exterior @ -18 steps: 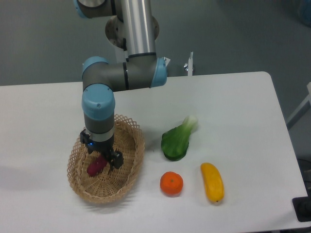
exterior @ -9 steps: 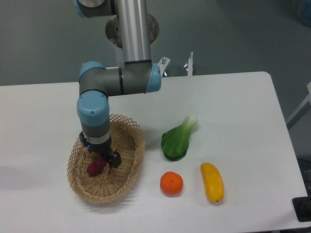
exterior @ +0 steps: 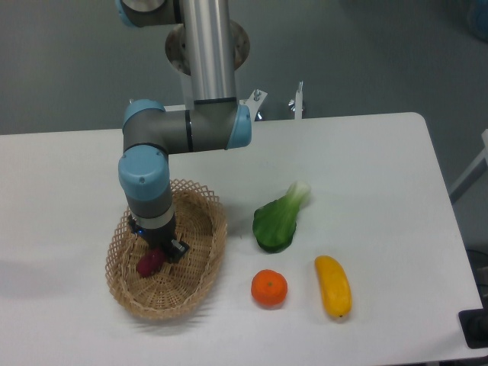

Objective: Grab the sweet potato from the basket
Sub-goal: 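Lower the gripper onto the purple sweet potato and close on it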

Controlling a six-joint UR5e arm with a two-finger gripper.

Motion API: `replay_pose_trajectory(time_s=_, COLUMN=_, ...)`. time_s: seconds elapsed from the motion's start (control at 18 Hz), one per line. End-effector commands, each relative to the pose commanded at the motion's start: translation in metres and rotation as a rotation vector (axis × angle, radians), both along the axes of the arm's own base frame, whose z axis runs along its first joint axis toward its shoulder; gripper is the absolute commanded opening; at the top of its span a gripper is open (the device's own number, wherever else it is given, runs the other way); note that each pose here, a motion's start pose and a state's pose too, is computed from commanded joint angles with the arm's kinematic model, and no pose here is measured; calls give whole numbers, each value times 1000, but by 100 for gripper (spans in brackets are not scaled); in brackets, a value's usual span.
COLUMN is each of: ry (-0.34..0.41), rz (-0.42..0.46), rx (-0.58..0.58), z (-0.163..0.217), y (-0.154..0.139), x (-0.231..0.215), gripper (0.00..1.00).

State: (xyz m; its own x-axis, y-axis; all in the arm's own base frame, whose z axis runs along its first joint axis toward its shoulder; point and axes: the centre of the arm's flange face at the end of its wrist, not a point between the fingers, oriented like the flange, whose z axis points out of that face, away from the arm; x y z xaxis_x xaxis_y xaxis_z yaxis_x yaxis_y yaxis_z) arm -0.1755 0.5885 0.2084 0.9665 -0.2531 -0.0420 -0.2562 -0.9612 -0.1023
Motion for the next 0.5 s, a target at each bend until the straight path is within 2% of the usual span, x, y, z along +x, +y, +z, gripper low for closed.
replay_pose_trajectory(time_s=0.28, ry=15, rz=-1, rx=22, z=13, y=3, x=-4, gripper=16)
replay_pose_trajectory(time_s=0.5, ry=59, rz=-10, rx=78, z=55, y=-5, x=-33, gripper=15)
